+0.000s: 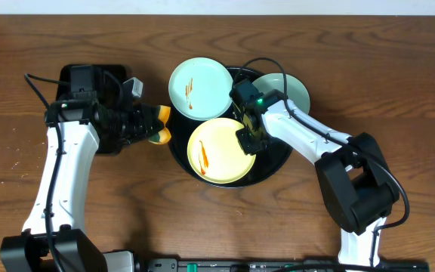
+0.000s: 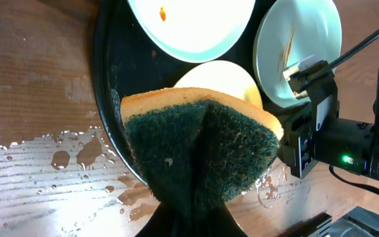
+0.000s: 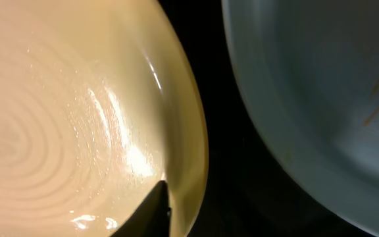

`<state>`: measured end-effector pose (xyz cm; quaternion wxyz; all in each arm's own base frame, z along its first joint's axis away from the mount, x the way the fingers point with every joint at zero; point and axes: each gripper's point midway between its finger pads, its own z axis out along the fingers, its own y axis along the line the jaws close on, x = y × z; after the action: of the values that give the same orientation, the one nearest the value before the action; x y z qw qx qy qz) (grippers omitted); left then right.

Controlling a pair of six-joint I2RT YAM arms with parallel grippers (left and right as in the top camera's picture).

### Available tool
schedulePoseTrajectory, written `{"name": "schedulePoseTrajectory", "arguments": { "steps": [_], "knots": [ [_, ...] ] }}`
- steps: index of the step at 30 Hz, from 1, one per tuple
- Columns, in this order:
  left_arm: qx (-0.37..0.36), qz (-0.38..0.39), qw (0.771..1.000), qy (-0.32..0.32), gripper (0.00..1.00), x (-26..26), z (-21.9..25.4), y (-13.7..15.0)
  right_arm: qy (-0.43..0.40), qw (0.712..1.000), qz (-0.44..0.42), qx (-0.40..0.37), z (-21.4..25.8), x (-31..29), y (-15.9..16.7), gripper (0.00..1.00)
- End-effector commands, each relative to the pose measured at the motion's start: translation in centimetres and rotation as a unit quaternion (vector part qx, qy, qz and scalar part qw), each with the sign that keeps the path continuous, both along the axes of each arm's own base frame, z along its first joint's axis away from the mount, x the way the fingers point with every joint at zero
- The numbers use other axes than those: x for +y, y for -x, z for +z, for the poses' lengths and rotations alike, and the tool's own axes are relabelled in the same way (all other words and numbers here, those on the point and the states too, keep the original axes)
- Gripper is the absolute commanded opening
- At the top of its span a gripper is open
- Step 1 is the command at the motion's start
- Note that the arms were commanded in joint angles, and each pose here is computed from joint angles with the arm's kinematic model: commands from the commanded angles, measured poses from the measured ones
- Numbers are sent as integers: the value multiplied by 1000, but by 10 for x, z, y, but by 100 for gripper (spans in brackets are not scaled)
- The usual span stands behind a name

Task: Clean dirty plates on tray and stack at the side
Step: 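Lift the sponge with the left gripper and carry it to the yellow plate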

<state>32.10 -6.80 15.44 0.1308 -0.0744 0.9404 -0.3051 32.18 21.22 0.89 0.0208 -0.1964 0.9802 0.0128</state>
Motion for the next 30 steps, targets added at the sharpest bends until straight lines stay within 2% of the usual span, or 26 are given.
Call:
{"name": "schedulePoseTrajectory", "arguments": {
  "steps": [1, 9, 11, 14, 19, 25, 30],
  "knots": [
    [4, -12, 1000, 3, 8, -8, 2, 3, 2, 1000, 6, 5, -4, 0, 2, 15],
    [11, -64, 998, -4, 7, -40, 0, 15, 4, 1000, 19, 3, -4, -1, 2, 15],
    [14, -70, 997, -28, 7, -40, -5, 17, 5, 1000, 19, 2, -4, -1, 2, 12],
    [22, -72, 995, -61, 7, -39, -12, 20, 5, 1000, 18, 1, -4, -1, 1, 2],
    [38, -80, 994, -58, 7, -51, -25, 30, 6, 1000, 18, -3, -4, -1, -1, 1],
    [56, -43, 997, -40, 7, -69, -51, 32, 4, 1000, 18, -6, -4, 0, -2, 1],
    [43, -43, 998, -24, 7, -94, -70, 35, 4, 1000, 18, -6, -4, 0, -2, 1]
  ]
}}
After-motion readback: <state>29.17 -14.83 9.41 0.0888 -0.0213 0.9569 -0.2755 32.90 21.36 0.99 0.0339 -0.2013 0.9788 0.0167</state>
